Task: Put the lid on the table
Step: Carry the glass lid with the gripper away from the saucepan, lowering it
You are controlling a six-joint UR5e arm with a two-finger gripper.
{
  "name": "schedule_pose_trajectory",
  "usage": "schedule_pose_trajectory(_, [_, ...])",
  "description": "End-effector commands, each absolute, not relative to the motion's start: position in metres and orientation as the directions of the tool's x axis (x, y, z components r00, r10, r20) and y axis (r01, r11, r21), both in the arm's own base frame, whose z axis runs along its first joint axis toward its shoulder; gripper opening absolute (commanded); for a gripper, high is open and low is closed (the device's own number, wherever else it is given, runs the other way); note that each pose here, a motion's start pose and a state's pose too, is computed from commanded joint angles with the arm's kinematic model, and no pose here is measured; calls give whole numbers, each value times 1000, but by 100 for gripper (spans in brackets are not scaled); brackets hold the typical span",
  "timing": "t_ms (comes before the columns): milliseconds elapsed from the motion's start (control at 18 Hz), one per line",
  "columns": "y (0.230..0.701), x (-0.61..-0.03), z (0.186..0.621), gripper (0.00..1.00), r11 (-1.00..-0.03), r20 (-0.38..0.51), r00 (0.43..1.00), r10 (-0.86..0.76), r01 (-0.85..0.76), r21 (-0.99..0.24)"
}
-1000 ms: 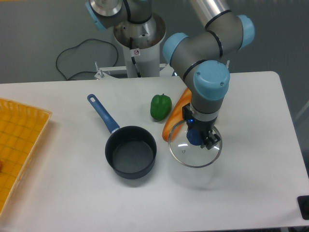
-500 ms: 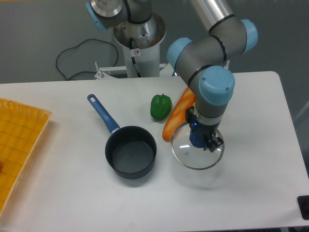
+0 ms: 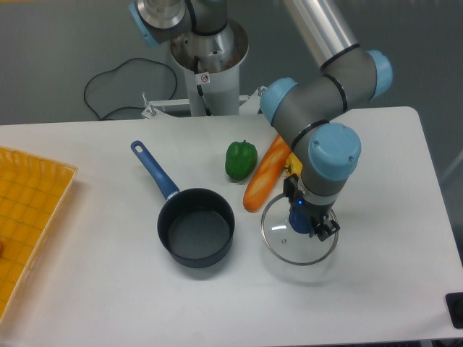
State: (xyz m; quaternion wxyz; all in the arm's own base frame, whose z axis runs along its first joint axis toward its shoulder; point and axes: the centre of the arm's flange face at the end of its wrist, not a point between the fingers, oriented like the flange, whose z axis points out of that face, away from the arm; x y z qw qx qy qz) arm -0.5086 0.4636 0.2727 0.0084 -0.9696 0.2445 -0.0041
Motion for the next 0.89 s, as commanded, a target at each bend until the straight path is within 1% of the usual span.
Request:
schedule_pose_trajectory(500, [466, -530, 258, 39, -888, 1, 888, -461, -460, -17])
schedule_pose_trajectory(667, [469, -535, 254, 39, -891, -31, 891, -452, -453, -19])
schedule_pose_trajectory(889, [470, -534, 248, 39, -892, -23, 892, -451, -451, -18])
